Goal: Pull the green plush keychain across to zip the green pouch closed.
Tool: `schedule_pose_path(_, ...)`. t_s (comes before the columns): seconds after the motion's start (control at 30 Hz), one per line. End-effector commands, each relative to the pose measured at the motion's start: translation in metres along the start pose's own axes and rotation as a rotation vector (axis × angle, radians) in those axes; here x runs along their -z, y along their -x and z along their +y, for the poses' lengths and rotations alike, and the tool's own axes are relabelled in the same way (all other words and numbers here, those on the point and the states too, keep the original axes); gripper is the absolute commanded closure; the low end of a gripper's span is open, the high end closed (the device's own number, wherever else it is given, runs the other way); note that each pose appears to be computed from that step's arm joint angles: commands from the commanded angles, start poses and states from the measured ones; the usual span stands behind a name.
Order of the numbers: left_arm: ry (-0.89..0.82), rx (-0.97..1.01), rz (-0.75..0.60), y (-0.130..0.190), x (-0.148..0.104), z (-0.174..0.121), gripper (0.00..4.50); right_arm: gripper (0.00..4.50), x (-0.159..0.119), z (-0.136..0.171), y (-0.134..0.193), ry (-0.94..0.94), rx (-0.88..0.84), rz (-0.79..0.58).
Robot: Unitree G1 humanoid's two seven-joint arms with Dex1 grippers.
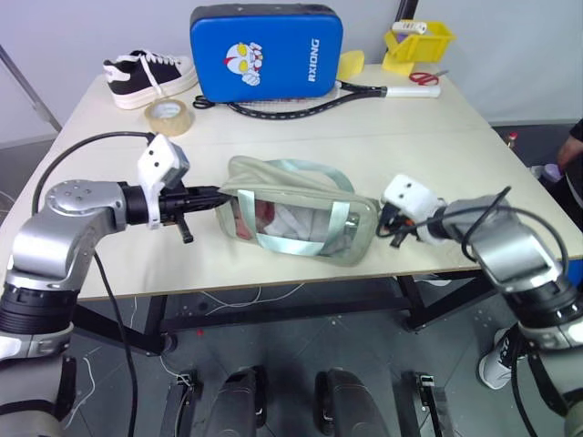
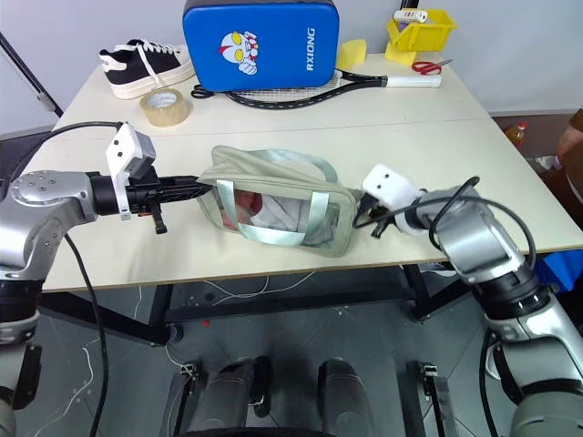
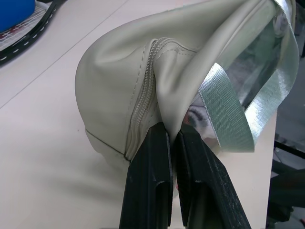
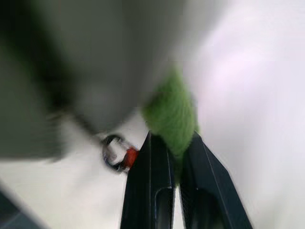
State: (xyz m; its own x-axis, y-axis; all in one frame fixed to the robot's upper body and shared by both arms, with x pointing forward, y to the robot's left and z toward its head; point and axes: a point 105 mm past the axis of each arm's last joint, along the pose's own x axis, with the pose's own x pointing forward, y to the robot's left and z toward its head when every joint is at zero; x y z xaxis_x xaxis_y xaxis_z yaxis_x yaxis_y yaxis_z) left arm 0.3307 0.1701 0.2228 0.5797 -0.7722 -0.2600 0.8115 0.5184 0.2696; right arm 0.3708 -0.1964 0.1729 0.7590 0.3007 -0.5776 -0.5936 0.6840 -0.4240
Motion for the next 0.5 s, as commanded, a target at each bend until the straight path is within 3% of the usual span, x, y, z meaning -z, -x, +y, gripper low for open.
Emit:
schedule_pose_path(0.03,-0.045,-0.069,-0.03,0.015,-0.013,0.009,4.5,2.49,-0.03,-0.025,0.022,-0.095,0.056,-0.115)
schedule_pose_path(0.17,-0.039,-0.072,-0.034,0.017,-0.015,0.008,4.5,0.37,-0.06,-0.028,0.051,-0.108,0.007,-0.246)
schedule_pose_path(0.2,-0.033,-0.075,-0.033,0.017,-0.015,0.007,4.14,0.01,-0.065,-0.03,0.058,-0.105,-0.001,-0.277)
schedule_pose_path(0.3,-0.006,-0.062,-0.048,0.019,-0.019,0.005,2.94,0.0,-0.075,-0.041,0.077,-0.099,0.002,-0.355)
schedule_pose_path(0.5,-0.027,0.004,-0.089,0.034,-0.04,-0.003,0.02,0.0,-0.074,-0.051,0.093,-0.051,-0.027,-0.386)
